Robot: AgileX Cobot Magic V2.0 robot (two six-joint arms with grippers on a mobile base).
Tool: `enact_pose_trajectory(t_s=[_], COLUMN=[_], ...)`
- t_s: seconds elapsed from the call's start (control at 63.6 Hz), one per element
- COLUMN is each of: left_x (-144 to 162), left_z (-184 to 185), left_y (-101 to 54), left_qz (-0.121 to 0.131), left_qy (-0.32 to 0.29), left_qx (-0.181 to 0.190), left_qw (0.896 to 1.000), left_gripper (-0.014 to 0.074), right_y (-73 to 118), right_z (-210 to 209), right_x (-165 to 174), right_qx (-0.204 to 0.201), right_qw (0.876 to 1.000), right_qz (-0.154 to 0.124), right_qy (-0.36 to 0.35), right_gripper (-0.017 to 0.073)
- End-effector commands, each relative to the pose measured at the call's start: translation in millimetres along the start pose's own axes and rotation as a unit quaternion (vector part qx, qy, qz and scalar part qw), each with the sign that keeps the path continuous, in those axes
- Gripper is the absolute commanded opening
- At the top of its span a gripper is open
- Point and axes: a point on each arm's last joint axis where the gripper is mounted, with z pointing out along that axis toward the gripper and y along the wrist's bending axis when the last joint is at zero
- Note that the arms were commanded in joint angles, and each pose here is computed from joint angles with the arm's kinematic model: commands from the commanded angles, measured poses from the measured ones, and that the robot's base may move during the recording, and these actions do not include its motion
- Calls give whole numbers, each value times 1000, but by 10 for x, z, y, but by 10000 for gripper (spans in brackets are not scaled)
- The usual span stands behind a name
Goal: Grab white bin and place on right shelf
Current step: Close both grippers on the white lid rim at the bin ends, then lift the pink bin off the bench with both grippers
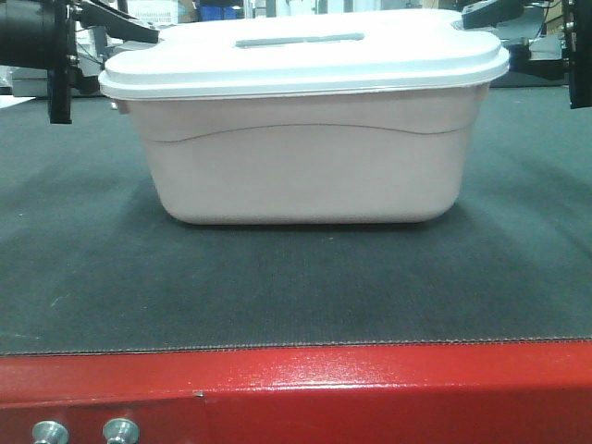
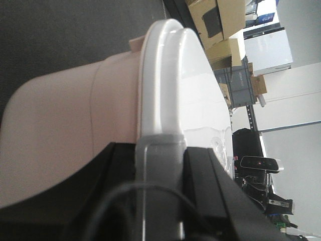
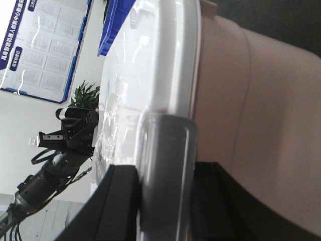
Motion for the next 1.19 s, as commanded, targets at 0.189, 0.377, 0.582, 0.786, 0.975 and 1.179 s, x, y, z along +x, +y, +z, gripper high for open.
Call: enact_pose_trajectory(t_s=[0.189,0.377,0.582,0.786,0.975,1.179], left_x=[-47,-46,-28,6,106,241], left_z=[-81,-156,-313,-525,-746,-918], left_y=[-573,-785,-1246,-1857,-2378,-2735], left_qz=[12,45,109,194,256,316], left_qy=[-4,-14,-16,-25,-32,-33], left_qx=[161,190,209,238,263,266], left_qw=[987,981,972,952,930,910], left_gripper=[-126,-126,-126,-126,-126,-126], right_y=[547,636,746,1063,1374,1694], right_z=[-117,-150,-182,-273,-404,-554], right_x=[-120,-119,-99,-21,64,172], right_qx=[-162,-169,-174,-188,-204,-225], right_qw=[985,983,982,976,968,957], right_qz=[-27,-39,-52,-91,-128,-164], right_qy=[-50,-57,-58,-59,-69,-83], right_gripper=[98,98,98,98,98,98])
